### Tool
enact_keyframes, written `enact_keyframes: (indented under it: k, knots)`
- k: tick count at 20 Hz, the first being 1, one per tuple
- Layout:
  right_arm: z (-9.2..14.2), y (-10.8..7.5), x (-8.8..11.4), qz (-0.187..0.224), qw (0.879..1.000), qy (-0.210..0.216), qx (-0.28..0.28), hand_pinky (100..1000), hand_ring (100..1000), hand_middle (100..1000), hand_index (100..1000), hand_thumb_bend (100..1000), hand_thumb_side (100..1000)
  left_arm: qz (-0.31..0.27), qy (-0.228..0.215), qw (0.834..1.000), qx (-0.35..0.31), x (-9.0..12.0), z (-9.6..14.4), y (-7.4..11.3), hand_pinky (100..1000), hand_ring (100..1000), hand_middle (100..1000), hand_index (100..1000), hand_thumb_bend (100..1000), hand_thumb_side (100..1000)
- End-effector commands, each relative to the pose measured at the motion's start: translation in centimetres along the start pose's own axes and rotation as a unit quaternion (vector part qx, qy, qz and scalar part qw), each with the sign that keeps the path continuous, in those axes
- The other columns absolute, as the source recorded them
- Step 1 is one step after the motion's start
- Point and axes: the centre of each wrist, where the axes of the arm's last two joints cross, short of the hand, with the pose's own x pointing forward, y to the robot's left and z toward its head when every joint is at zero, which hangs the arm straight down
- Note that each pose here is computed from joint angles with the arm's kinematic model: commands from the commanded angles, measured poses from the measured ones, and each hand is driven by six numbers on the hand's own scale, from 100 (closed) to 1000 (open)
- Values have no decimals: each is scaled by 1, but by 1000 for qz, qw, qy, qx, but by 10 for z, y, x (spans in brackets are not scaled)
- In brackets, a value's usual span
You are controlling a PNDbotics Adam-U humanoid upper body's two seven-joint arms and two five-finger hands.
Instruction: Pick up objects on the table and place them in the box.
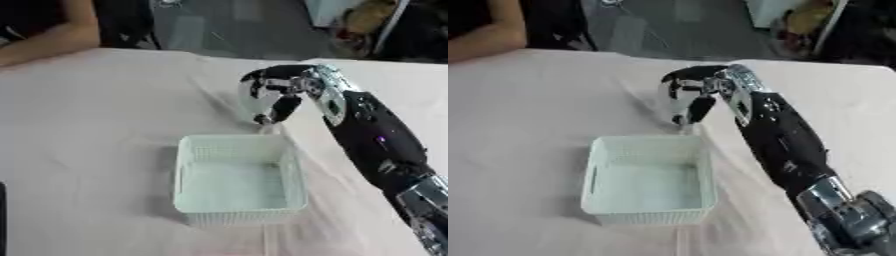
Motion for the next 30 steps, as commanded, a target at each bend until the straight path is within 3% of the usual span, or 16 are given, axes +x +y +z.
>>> enact_keyframes:
  k: [1,8,19,30]
  knots:
    - [20,-36,5,30,999,-4,-40,100,318,332,316,100,100,-3,-9,1000,-11,4,-6,1,680,702,727,873,536,882]
    - [34,-59,19,41,997,-11,-68,100,318,331,314,100,100,-4,-6,1000,-12,4,-6,1,680,702,727,873,536,882]
    - [46,-68,38,53,993,-18,-101,100,320,329,310,100,100,-4,-4,1000,-13,4,-5,1,680,702,727,872,534,883]
    - [74,-67,87,111,983,-69,-130,100,324,327,304,100,100,-8,0,1000,-15,5,-4,3,680,703,729,872,529,886]
